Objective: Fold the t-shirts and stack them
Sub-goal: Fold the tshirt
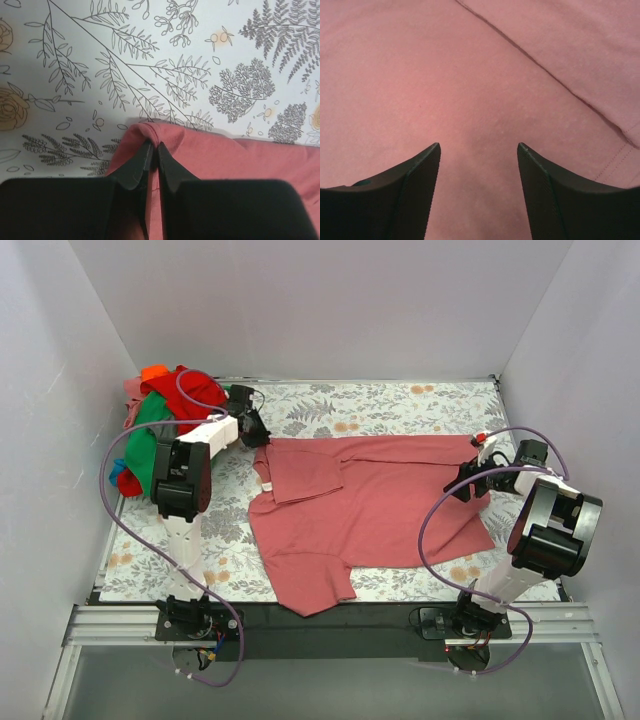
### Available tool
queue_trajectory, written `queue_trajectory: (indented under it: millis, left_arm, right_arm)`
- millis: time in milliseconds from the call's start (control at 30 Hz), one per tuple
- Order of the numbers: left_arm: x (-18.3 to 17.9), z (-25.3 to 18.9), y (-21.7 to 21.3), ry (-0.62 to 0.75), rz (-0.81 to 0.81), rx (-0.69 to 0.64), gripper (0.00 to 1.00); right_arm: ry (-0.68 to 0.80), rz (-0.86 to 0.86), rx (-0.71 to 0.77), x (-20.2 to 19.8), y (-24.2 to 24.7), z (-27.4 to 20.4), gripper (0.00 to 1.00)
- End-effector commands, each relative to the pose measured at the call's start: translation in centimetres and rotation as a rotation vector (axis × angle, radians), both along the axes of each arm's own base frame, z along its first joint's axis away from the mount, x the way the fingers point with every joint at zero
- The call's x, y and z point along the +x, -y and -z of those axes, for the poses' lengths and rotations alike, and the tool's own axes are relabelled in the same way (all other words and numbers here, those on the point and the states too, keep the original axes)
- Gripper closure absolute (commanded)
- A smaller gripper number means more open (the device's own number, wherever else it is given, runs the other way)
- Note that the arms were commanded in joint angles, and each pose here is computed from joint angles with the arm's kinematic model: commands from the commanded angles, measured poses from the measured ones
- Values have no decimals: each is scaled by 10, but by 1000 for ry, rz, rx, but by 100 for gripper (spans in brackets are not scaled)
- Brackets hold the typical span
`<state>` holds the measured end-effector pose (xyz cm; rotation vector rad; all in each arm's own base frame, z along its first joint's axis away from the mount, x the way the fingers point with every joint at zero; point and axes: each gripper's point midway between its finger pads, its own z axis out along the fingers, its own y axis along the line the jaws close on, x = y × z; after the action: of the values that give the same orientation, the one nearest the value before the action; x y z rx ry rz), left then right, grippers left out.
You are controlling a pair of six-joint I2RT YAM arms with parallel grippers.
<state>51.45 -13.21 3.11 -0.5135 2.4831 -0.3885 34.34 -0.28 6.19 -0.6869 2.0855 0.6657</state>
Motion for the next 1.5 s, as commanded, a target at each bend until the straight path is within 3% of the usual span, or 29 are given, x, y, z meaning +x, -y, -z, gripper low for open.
queue_trajectory:
  millis: [0,200,700,1100,1200,1333,1467]
  left_arm:
    - [14,-11,-10,33,-20,25,97]
    - [38,-16,-22,58,-32,38,98]
    - [83,-14,-25,107,-11,31,98]
    - [90,-25,-22,141,2,14,98]
    - [90,-25,-22,141,3,15,98]
    - [91,-24,-22,140,2,7,99]
    - [94,-23,-23,143,-3,7,99]
  right_arm:
    - [9,27,-16,18,10,-11,32]
    - [-89,152,-7,52,29,-9,48]
    - [-173,471,-52,174,70,-10,44]
    - [-289,488,-92,168,71,35,46]
    - [-318,476,-86,165,68,43,53]
    - [-334,465,-66,171,66,44,88]
    - [-273,480,-82,195,76,26,99]
